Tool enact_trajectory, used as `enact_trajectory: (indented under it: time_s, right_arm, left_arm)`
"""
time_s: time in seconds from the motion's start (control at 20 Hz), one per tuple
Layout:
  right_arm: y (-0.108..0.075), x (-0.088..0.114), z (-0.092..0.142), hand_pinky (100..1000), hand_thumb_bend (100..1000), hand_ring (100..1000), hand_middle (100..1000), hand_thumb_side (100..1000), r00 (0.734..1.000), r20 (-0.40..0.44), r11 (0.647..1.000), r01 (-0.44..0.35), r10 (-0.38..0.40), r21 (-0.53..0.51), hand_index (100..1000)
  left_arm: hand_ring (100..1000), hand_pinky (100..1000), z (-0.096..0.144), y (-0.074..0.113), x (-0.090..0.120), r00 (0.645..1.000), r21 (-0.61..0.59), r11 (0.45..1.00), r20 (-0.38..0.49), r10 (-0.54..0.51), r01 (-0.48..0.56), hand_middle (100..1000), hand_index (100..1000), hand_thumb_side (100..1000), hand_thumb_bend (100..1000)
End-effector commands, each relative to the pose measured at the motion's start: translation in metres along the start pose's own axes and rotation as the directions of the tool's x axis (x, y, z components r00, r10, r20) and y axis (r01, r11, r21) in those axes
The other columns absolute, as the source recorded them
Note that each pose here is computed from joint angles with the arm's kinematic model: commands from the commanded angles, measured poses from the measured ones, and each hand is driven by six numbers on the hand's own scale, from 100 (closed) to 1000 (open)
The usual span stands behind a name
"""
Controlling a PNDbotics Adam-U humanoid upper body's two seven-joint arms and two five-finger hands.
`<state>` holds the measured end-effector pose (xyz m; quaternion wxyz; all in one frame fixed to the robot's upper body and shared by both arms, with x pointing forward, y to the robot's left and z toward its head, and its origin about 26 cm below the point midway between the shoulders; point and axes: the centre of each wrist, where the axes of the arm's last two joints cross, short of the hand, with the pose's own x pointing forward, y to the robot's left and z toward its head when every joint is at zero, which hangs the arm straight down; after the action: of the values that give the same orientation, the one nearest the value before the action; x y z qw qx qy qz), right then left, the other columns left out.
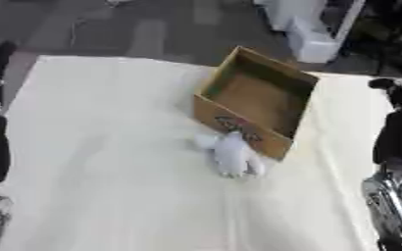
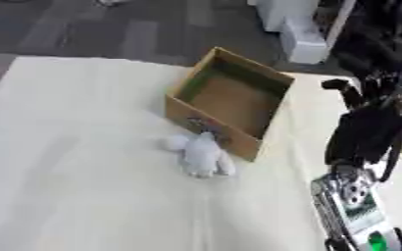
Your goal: Pick up objects on the table and place them in the box.
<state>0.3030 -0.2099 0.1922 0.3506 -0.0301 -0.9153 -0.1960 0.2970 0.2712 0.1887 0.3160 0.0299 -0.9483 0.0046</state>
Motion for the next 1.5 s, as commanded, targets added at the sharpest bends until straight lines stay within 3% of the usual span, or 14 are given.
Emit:
enact_trajectory:
  time_s: [0.05,0.45,0.55,0.7,0.9,1.05,1.25,1.5]
  right_arm:
    - [0.001,0.007,-0.004,431,100,643,723,945,1.000,0.031,1.000,0.006,-0.006,0.004,734]
    - [0.003,0.007,-0.005,434,100,647,720,948,0.999,0.035,1.000,-0.006,0.005,0.025,738]
    - [0.002,0.005,-0.009,452,100,669,756,1000,0.998,0.043,0.995,-0.055,0.051,0.086,752]
    - [-0.001,0.003,-0.019,486,100,710,785,974,0.983,0.086,0.958,-0.176,0.160,0.228,794]
    - [-0.006,0.004,-0.037,508,100,720,789,971,0.922,0.214,0.821,-0.384,0.321,0.422,805]
    - [-0.006,0.006,-0.051,522,100,723,787,969,0.840,0.362,0.689,-0.539,0.403,0.484,801]
    - [0.001,0.003,-0.057,542,100,727,785,997,0.743,0.496,0.560,-0.667,0.449,0.492,796]
    - [0.018,0.005,-0.060,583,100,736,783,1000,0.619,0.647,0.400,-0.784,0.445,0.474,794]
  left_arm:
    - [866,1000,-0.006,0.001,0.007,0.999,-0.020,1.000,0.034,-0.007,0.008,863,875,1000,100]
    - [866,1000,-0.006,0.001,0.006,1.000,-0.022,1.000,0.030,-0.007,0.007,863,875,1000,100]
    - [866,1000,-0.005,0.001,0.006,1.000,-0.023,1.000,0.027,-0.008,0.009,863,875,1000,100]
    - [868,1000,-0.003,0.002,0.006,1.000,-0.025,1.000,0.021,-0.012,0.012,863,875,1000,100]
    - [868,1000,-0.001,0.003,0.005,1.000,-0.027,0.999,0.011,-0.016,0.016,862,875,1000,100]
    - [868,1000,0.000,0.003,0.005,1.000,-0.029,0.999,0.010,-0.018,0.018,862,875,1000,100]
    - [869,1000,0.001,0.003,0.005,1.000,-0.030,0.999,0.008,-0.014,0.015,863,875,1000,100]
    - [869,1000,0.002,0.002,0.004,1.000,-0.035,0.999,0.005,-0.010,0.010,862,875,1000,100]
